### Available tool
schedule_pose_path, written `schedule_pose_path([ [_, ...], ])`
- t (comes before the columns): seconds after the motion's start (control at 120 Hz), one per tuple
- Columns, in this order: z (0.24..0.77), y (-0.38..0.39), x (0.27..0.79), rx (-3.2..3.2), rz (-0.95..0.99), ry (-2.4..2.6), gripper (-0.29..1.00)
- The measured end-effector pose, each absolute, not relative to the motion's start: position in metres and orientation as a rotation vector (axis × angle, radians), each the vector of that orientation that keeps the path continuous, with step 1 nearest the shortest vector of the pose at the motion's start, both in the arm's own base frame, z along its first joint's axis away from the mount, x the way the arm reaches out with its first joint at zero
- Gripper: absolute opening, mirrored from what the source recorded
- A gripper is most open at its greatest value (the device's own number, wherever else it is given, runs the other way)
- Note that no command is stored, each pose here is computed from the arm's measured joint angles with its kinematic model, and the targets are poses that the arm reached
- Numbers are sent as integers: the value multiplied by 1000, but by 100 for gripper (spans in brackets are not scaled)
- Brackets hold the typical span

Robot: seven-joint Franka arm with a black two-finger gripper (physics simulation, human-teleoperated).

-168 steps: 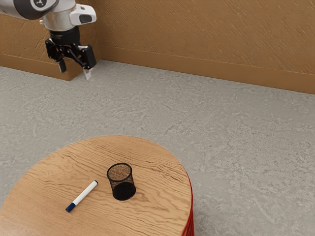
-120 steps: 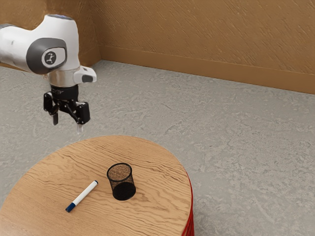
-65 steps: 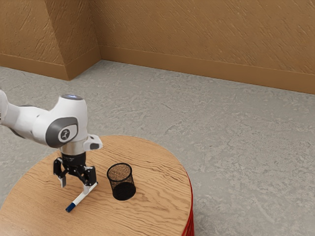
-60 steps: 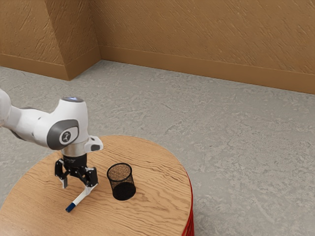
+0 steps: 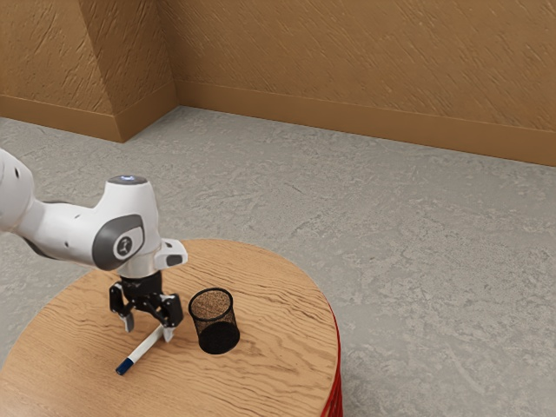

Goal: Put the marker into the pen holder.

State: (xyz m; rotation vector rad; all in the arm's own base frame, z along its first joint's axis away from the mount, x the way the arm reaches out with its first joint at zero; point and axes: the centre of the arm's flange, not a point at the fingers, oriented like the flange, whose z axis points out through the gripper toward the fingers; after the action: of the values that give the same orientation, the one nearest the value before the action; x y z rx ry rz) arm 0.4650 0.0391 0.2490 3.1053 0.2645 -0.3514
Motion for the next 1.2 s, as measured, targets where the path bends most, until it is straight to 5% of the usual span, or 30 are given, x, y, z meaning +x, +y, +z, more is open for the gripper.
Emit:
schedule_pose_path([
  [0.442,234,45,477,3078,-494,137,68],
  [0.692,243,44,477,3075,-486,81,31],
  [1.2,241,37,476,3071,-498,3,1],
])
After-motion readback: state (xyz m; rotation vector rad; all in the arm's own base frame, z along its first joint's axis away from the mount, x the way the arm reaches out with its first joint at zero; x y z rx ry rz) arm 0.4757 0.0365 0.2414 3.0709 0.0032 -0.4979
